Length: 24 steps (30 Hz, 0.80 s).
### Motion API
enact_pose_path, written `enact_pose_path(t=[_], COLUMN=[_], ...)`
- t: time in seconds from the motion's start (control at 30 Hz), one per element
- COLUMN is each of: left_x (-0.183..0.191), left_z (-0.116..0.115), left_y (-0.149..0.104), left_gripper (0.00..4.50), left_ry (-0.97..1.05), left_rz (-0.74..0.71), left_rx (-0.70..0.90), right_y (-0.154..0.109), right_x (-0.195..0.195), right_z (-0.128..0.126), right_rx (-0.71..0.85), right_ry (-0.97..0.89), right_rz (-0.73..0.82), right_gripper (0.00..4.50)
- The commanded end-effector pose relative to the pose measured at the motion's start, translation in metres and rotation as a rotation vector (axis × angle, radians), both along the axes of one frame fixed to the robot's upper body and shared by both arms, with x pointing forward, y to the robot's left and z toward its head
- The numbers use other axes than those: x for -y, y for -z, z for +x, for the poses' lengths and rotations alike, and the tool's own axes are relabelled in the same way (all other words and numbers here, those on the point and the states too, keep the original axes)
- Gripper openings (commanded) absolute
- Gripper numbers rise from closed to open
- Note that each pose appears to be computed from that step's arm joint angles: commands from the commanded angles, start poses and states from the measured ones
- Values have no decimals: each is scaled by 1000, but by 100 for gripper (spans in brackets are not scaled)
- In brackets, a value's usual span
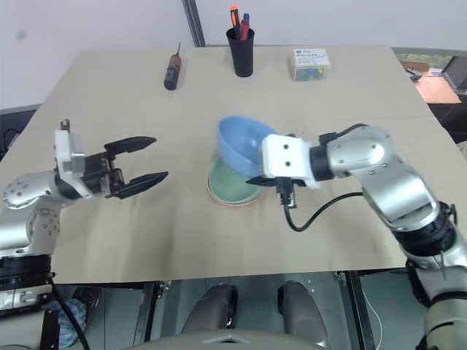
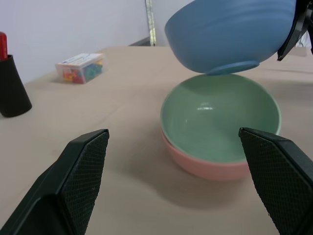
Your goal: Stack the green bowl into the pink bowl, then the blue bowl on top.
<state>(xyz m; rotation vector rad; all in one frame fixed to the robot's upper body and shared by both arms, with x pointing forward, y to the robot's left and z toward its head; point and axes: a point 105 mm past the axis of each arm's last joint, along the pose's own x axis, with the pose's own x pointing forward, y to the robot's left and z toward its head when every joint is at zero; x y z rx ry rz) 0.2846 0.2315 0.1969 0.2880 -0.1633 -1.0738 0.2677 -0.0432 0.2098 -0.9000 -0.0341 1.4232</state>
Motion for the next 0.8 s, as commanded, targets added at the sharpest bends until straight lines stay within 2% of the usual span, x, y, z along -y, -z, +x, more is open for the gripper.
enact_pose_path(t=[0.03,0.1,0.2,0.27,0.4,0.53,0.67,0.8], left_x=[-11,-17,-23,-23,-15,-9,-5,-4], left_z=[-3,-2,-5,-4,-4,-9,-14,-20], left_y=[-10,-9,-3,-2,-2,-2,-4,1], left_gripper=[450,450,450,450,450,450,450,450], left_ry=[-18,-32,-39,-48,-58,-74,-104,-181], left_rz=[6,5,17,23,3,13,2,-49], left_rx=[37,33,11,8,-14,-29,-24,-46], right_y=[-11,-16,-39,-44,-52,-39,-12,15], right_x=[-5,-7,-3,4,31,63,114,164], right_z=[6,12,25,23,24,22,27,25], right_rx=[85,111,117,70,-47,-108,-212,-235], right_ry=[11,34,130,132,204,249,384,507], right_rz=[4,30,148,166,310,348,394,423], right_gripper=[209,283,409,409,409,409,409,409])
